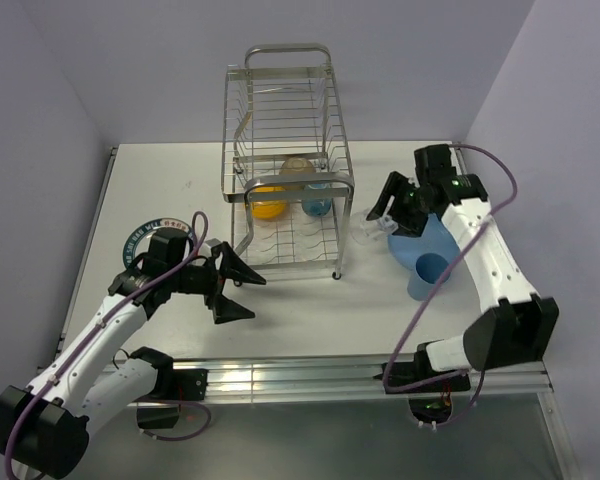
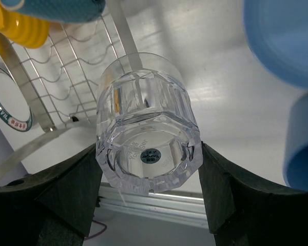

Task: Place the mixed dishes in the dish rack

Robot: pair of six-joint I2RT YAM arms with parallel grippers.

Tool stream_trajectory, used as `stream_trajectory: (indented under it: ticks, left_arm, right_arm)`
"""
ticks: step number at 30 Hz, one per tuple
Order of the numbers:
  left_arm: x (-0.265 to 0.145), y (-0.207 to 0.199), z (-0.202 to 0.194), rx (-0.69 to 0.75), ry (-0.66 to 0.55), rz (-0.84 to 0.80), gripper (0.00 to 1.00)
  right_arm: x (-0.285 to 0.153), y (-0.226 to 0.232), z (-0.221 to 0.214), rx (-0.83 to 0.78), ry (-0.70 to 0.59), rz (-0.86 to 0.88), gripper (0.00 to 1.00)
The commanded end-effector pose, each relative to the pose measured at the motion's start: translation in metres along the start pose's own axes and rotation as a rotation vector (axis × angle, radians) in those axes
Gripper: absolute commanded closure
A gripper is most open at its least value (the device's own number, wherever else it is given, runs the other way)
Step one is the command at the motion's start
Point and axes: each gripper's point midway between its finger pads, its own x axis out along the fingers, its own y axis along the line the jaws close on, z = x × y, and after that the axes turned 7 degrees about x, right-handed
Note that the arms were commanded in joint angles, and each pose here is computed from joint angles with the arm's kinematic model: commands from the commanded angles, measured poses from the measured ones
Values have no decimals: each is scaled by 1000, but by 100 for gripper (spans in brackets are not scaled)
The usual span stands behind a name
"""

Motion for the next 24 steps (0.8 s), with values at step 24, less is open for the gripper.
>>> stream_trajectory:
  ticks: [24]
  left_arm:
    - [-6, -13, 9, 56, -42, -29, 4]
  right_arm:
    - [80, 92, 10, -163, 162, 151, 100]
